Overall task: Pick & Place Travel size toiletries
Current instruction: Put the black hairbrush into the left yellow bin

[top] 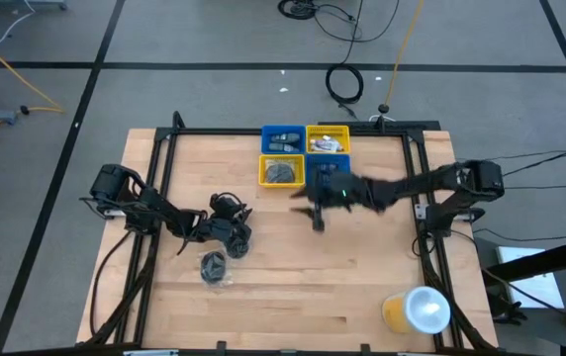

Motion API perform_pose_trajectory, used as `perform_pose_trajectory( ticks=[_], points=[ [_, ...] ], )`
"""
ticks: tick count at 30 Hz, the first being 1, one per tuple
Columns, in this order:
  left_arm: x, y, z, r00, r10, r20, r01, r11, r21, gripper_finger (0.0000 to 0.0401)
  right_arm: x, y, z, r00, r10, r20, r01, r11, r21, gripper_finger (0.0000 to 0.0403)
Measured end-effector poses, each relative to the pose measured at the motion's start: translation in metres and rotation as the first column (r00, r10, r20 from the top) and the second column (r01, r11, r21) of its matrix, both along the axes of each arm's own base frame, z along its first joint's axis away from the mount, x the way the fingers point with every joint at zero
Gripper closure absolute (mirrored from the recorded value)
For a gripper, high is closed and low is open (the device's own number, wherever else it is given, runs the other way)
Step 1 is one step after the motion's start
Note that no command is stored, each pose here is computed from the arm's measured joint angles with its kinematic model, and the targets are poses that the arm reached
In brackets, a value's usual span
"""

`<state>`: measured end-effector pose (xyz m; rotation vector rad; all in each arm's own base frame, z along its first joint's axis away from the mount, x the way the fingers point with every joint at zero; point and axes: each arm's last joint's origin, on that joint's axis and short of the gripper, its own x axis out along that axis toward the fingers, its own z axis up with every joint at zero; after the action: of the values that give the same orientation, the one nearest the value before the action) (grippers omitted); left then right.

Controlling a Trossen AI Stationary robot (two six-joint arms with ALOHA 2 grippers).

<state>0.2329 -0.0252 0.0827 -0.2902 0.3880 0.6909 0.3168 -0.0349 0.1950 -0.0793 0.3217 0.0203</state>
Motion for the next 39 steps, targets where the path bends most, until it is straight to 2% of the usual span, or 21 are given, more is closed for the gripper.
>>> perform_pose_trajectory(
  ticks=[3,6,10,13,16,19,21,23,29,34,39],
  points=[
    [0.0,-0.002,0.0,1.0,-0.005,0.003,0.005,1.0,-0.004,0.0293,-0.001,0.031,-0.014,0.995,-0.016,0.096,0.019,0.999,-0.032,0.0244],
    [0.0,-0.003,0.0,1.0,-0.013,0.005,0.013,1.0,-0.004,0.0293,-0.003,0.055,-0.035,0.988,-0.074,0.132,0.077,0.997,-0.02,0.0247],
    [0.0,-0.007,0.001,1.0,-0.015,0.016,0.015,1.0,0.002,0.0293,0.001,0.076,-0.064,0.976,-0.158,0.148,0.155,0.987,0.036,0.0248],
    [-0.001,-0.011,0.002,0.999,-0.02,0.025,0.02,1.0,0.016,0.0293,0.003,0.083,-0.091,0.968,-0.222,0.12,0.22,0.975,0.032,0.0248],
    [-0.001,-0.016,0.004,0.996,-0.093,-0.006,0.093,0.995,0.043,0.0293,0.002,0.082,-0.116,0.949,-0.305,0.083,0.304,0.952,0.03,0.0248],
    [0.0,-0.023,0.018,0.97,-0.244,-0.007,0.244,0.969,0.047,0.0293,0.001,0.077,-0.133,0.941,-0.333,0.061,0.331,0.943,0.042,0.0248],
    [-0.002,-0.025,0.027,0.937,-0.348,-0.018,0.349,0.937,0.018,0.0293,0.001,0.073,-0.141,0.935,-0.35,0.054,0.348,0.936,0.055,0.0248],
    [-0.006,-0.026,0.036,0.912,-0.41,-0.009,0.409,0.912,-0.033,0.0293,0.001,0.068,-0.146,0.928,-0.369,0.043,0.366,0.928,0.07,0.0248],
    [-0.024,-0.017,0.044,0.887,-0.454,-0.081,0.427,0.875,-0.229,0.029,0.001,0.062,-0.149,0.913,-0.407,0.033,0.399,0.907,0.132,0.0248],
    [-0.036,-0.011,0.038,0.837,-0.516,-0.183,0.427,0.824,-0.371,0.0241,0.001,0.062,-0.149,0.912,-0.409,0.033,0.401,0.905,0.14,0.0248],
    [-0.037,-0.006,0.034,0.838,-0.5,-0.219,0.39,0.829,-0.401,0.0147,0.001,0.062,-0.149,0.912,-0.41,0.032,0.401,0.905,0.141,0.0248]
  ],
)
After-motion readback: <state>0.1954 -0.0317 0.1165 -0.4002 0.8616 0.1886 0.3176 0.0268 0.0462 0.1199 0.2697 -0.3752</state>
